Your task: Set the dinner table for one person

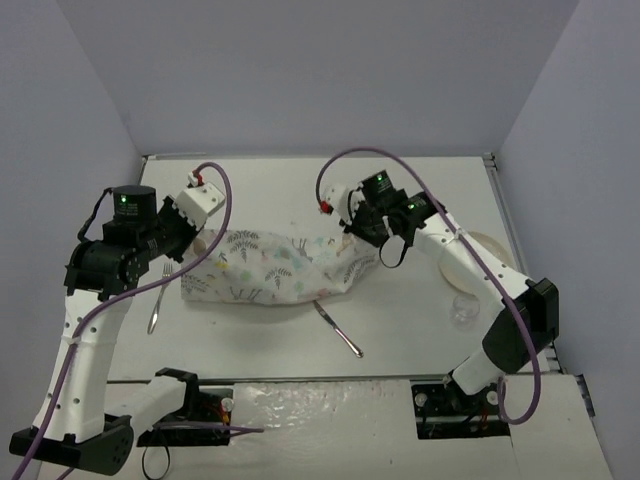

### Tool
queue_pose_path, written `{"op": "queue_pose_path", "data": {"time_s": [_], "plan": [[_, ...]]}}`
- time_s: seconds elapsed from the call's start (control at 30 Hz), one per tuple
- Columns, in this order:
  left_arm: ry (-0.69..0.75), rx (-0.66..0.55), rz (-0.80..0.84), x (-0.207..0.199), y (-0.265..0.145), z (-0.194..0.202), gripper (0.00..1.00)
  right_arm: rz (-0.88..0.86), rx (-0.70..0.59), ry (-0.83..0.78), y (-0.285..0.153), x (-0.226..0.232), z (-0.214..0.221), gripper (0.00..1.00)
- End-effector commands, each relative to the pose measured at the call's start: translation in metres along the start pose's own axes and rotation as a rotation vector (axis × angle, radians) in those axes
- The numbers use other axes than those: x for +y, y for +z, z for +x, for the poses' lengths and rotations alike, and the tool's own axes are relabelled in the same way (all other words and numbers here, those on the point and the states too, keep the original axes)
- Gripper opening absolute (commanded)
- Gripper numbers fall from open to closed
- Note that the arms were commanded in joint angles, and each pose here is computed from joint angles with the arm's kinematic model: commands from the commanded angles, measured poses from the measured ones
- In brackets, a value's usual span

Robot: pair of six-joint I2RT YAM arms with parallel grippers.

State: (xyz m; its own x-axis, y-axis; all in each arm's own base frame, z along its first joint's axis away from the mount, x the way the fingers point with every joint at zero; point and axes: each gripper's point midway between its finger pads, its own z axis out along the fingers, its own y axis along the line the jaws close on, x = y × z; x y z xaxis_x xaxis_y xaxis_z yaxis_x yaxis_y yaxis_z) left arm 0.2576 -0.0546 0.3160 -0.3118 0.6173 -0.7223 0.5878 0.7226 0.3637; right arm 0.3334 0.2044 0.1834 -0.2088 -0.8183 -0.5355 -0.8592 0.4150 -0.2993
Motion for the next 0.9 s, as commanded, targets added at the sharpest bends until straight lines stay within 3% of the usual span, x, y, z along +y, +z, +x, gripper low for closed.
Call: {"op": "queue_pose_path", "data": {"time_s": [0.0, 0.03, 0.2, 0.4, 0.47, 0.63, 0.73, 0.87], "plan": [[0.012, 0.007, -0.005, -0.001, 0.004, 0.007, 0.00, -0.207, 0.146, 0.002, 0.040, 0.052, 0.041, 0.04], [0.009, 0.012, 0.002, -0.002, 0.005, 0.010, 0.00, -0.226, 0.155, 0.010, 0.047, 0.057, 0.043, 0.07], [0.004, 0.030, 0.016, -0.007, 0.009, 0.018, 0.00, -0.283, 0.149, 0.026, 0.069, 0.068, 0.038, 0.00], [0.006, 0.033, -0.036, 0.002, 0.004, 0.016, 0.00, -0.195, 0.079, -0.008, 0.058, 0.053, 0.014, 0.00], [-0.017, 0.022, -0.123, 0.019, 0.001, 0.010, 0.00, -0.033, 0.054, -0.014, 0.037, 0.017, 0.004, 0.00], [-0.092, -0.051, -0.323, 0.060, -0.013, -0.017, 0.00, 0.354, -0.190, 0.095, -0.043, -0.089, -0.039, 0.00], [-0.159, -0.101, -0.450, 0.085, -0.026, -0.032, 0.00, 0.470, -0.285, 0.121, -0.081, -0.116, -0.047, 0.00], [-0.188, -0.184, -0.491, 0.096, -0.047, -0.054, 0.00, 0.533, -0.341, 0.139, -0.113, -0.125, -0.049, 0.00]]}}
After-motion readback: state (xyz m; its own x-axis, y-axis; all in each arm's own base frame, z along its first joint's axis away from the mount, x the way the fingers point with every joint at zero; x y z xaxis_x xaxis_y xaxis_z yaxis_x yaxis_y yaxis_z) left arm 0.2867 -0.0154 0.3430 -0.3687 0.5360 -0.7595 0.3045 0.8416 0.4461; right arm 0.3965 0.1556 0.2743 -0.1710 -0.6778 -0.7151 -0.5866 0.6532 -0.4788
